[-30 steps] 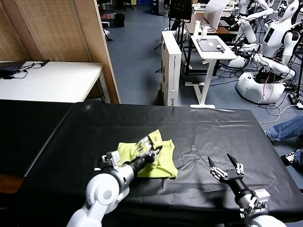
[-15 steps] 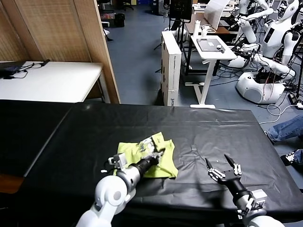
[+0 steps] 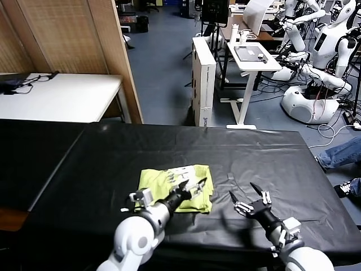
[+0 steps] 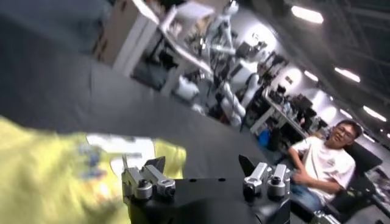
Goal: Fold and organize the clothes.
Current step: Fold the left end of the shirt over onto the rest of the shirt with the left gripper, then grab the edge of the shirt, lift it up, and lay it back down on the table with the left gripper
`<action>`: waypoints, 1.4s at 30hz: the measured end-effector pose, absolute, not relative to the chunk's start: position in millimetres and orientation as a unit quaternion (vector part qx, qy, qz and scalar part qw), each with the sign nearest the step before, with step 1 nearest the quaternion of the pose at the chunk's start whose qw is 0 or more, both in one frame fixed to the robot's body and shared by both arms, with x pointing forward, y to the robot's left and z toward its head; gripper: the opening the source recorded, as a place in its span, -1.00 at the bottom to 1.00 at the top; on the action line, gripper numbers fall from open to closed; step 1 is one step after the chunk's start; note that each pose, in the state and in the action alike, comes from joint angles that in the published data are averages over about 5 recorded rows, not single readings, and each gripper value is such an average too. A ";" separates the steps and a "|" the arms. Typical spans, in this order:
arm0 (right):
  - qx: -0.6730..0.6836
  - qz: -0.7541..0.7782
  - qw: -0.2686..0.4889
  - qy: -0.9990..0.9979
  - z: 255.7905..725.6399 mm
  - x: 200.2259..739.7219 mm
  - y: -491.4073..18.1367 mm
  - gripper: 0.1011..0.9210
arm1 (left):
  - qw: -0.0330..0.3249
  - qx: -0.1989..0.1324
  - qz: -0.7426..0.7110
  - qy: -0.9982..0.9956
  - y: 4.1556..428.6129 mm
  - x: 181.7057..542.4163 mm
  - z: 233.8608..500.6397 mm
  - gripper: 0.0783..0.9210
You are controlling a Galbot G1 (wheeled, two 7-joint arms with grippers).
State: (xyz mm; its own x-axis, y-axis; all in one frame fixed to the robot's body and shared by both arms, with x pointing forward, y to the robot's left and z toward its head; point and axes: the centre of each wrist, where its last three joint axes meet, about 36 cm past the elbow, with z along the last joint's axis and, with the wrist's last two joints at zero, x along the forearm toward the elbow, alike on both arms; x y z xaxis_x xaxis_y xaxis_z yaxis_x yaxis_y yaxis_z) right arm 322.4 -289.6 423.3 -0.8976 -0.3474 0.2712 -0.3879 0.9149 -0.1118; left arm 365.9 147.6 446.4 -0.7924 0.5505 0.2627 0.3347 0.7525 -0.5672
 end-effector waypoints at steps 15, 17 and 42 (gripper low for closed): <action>0.228 0.129 0.143 -0.955 407.2 381.5 -232.6 0.97 | 0.135 -0.114 0.079 -0.981 240.2 331.4 441.5 0.97; 0.254 0.125 0.142 -0.949 409.5 379.0 -231.0 0.97 | 0.138 -0.101 0.075 -0.982 244.4 327.6 438.7 0.97; 0.340 0.166 0.168 -0.910 417.7 327.3 -252.1 0.49 | 0.164 -0.074 0.072 -0.981 248.3 322.4 419.1 0.97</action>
State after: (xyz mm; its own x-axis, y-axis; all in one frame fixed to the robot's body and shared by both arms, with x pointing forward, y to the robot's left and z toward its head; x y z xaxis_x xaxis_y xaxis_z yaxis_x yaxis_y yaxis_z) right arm 327.3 -252.1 417.7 -0.7131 -0.5626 0.4183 -0.6742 0.7140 -0.1891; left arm 322.4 248.3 419.1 -0.9356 0.1680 0.3104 0.1206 0.9787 -0.1661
